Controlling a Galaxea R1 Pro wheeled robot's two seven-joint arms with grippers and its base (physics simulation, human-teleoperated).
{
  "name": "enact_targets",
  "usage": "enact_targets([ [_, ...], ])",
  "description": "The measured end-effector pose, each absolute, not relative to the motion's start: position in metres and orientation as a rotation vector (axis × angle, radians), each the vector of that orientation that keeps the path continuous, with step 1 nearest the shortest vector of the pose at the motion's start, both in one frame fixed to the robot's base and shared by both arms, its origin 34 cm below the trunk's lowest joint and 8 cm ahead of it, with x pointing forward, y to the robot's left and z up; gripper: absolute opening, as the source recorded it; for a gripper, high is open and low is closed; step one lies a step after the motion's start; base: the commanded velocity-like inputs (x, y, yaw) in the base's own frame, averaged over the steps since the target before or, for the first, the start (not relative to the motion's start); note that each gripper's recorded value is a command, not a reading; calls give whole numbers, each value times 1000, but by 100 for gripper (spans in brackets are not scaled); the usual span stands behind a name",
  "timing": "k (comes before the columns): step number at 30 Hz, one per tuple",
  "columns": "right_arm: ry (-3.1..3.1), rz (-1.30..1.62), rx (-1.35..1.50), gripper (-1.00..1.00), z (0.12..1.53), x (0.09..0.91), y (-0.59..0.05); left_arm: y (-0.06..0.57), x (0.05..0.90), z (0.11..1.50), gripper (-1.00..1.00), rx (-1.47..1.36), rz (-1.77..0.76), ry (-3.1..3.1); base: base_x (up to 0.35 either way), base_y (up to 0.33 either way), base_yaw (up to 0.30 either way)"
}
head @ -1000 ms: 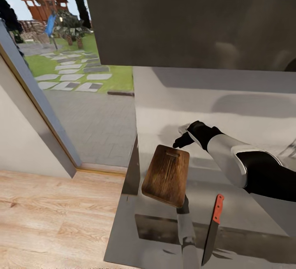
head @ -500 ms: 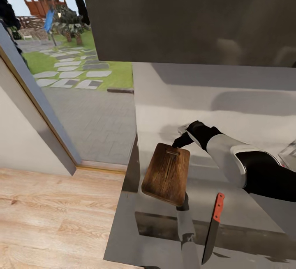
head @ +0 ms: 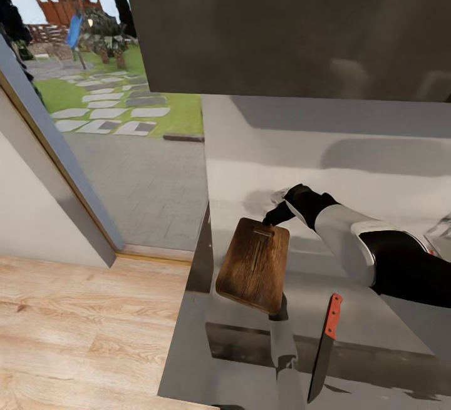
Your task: In the kitchen, take the Vidalia onion out of the sink, dice it on the chopping board with the paring knife, put the diced onion into the bowl on the countertop, then place both the paring knife and the chopping board into the sink.
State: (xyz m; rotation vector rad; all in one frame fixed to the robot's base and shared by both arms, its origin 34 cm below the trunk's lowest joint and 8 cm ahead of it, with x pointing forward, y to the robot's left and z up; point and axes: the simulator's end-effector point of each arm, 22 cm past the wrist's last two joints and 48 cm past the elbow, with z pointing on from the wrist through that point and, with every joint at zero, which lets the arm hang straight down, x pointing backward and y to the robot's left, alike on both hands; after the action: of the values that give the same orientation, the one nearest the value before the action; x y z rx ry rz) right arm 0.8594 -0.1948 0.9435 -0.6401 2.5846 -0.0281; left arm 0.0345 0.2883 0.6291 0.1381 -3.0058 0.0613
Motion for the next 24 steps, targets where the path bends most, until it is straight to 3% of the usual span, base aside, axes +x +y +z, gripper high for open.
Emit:
enact_targets([
  [24, 2621, -17, -650, 100, 921, 846, -191, 288, 31, 630, 100, 138, 61, -2997, 0, 0, 0],
])
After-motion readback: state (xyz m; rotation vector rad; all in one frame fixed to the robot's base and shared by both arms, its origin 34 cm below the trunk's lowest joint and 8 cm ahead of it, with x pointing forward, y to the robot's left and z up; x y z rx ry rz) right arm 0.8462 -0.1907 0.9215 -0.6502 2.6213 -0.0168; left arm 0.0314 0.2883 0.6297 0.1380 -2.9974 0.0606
